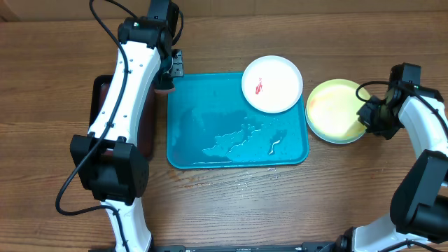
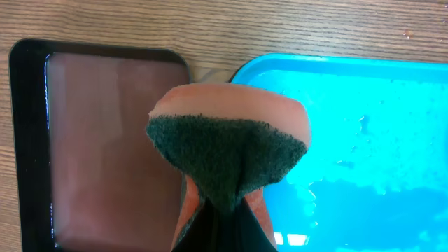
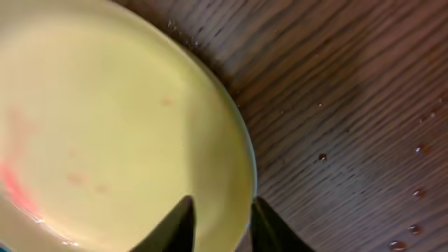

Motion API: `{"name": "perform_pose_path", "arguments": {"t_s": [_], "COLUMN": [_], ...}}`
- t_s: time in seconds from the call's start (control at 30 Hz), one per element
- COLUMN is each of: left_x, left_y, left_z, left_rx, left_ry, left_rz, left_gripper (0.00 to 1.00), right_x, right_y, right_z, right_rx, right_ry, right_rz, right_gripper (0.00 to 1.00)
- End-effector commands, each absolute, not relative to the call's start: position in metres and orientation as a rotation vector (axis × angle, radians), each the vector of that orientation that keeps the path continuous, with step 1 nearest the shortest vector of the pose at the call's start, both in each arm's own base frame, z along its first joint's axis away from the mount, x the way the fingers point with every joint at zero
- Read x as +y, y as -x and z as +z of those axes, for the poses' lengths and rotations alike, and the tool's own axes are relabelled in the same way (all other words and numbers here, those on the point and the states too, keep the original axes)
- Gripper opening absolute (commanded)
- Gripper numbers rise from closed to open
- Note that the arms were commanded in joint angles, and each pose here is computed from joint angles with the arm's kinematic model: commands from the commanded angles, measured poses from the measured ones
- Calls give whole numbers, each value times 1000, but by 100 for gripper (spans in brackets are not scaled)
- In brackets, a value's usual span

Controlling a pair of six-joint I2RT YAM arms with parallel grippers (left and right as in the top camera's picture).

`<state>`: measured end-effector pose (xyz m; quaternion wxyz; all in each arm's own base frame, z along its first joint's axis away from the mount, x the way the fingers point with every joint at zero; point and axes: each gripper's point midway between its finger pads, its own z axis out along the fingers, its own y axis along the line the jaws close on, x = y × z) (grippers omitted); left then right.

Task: Clean dirty plates on tray and stack at the side
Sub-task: 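Lower the yellow plate onto the light blue plate and release, then grip the white plate rim with right gripper and drag it to tray center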

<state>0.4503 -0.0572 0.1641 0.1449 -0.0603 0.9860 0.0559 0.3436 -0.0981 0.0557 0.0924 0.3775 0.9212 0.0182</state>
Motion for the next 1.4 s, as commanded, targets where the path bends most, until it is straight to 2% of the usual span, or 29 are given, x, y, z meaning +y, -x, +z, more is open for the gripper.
{"name": "perform_pose_path", "arguments": {"t_s": [0.0,0.07,0.17,0.23,0.33,0.4,0.6,0.87,1.37], "left_x": [-57,-57,-57,-57,-58,-58,-59,-62,-63], "left_y": [-454,-453,-454,-454,-454,-454,-454,-452,-454], "left_z": [171,171,171,172,172,172,171,170,171], "left_rx": [2815,2816,2814,2812,2811,2812,2816,2826,2818], "left_ry": [175,175,174,175,178,178,177,172,172], "left_rz": [165,165,164,163,161,161,152,122,114], "left_gripper": [4,4,4,4,4,4,4,4,4], "right_x": [-98,-93,-71,-51,-23,-8,41,75,89], "right_y": [-345,-346,-356,-366,-379,-385,-404,-422,-423], "right_z": [66,68,75,83,93,94,96,92,39], "right_rx": [2706,2713,2736,2732,2711,2709,2673,2604,2711], "right_ry": [-1103,-1096,-989,-900,-799,-763,-734,-729,-722], "right_rz": [65,108,295,442,583,590,536,422,417], "right_gripper": [39,45,45,44,38,34,33,33,33]}}
